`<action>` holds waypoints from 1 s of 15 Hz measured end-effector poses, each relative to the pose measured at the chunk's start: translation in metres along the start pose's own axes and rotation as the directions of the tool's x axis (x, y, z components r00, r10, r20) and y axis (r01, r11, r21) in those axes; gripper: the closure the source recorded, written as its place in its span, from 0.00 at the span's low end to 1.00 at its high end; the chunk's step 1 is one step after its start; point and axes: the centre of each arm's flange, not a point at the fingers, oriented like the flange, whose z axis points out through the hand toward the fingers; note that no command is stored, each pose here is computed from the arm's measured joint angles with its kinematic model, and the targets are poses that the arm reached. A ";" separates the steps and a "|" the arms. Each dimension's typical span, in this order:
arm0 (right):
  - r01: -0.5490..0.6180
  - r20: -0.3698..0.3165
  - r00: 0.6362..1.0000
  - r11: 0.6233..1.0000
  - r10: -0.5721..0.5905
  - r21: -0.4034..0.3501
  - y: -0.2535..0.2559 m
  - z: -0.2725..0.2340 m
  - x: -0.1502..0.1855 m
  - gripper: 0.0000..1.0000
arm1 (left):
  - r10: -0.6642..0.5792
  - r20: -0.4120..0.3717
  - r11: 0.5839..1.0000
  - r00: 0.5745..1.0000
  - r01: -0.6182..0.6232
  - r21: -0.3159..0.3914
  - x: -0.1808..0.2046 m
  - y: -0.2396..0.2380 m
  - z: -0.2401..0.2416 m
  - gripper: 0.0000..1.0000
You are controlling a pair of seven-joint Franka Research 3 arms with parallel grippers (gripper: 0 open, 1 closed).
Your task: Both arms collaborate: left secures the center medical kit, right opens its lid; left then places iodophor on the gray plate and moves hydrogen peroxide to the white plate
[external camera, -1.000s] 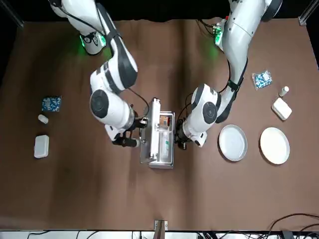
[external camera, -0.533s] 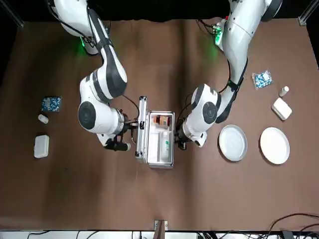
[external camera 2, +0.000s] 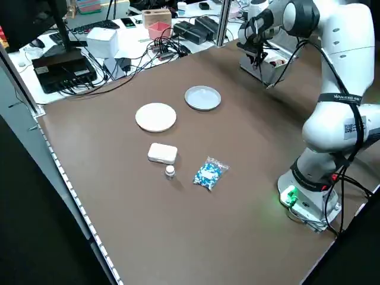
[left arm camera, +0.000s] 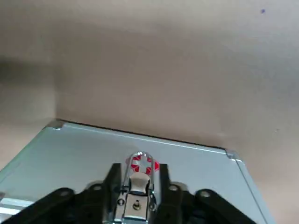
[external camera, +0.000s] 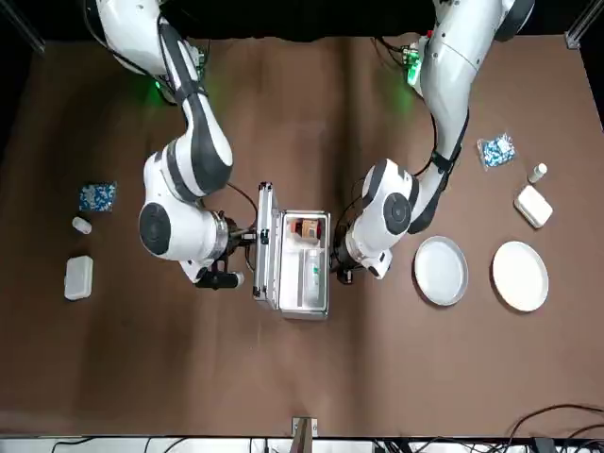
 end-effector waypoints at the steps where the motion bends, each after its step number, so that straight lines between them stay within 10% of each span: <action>1: 0.016 0.010 1.000 1.000 -0.017 0.014 0.005 0.001 0.002 0.86 | 0.012 -0.006 1.000 1.000 -0.012 -0.008 -0.001 0.001 -0.002 0.48; 7: 0.061 0.054 0.996 0.995 -0.065 0.081 0.027 0.005 0.011 0.86 | 0.037 -0.058 0.999 0.998 -0.035 0.037 -0.010 0.004 -0.030 0.00; 15: 0.113 0.105 0.985 0.976 -0.134 0.185 0.060 0.013 0.024 0.86 | -0.045 -0.061 0.997 0.997 0.049 0.058 -0.040 0.003 -0.081 0.00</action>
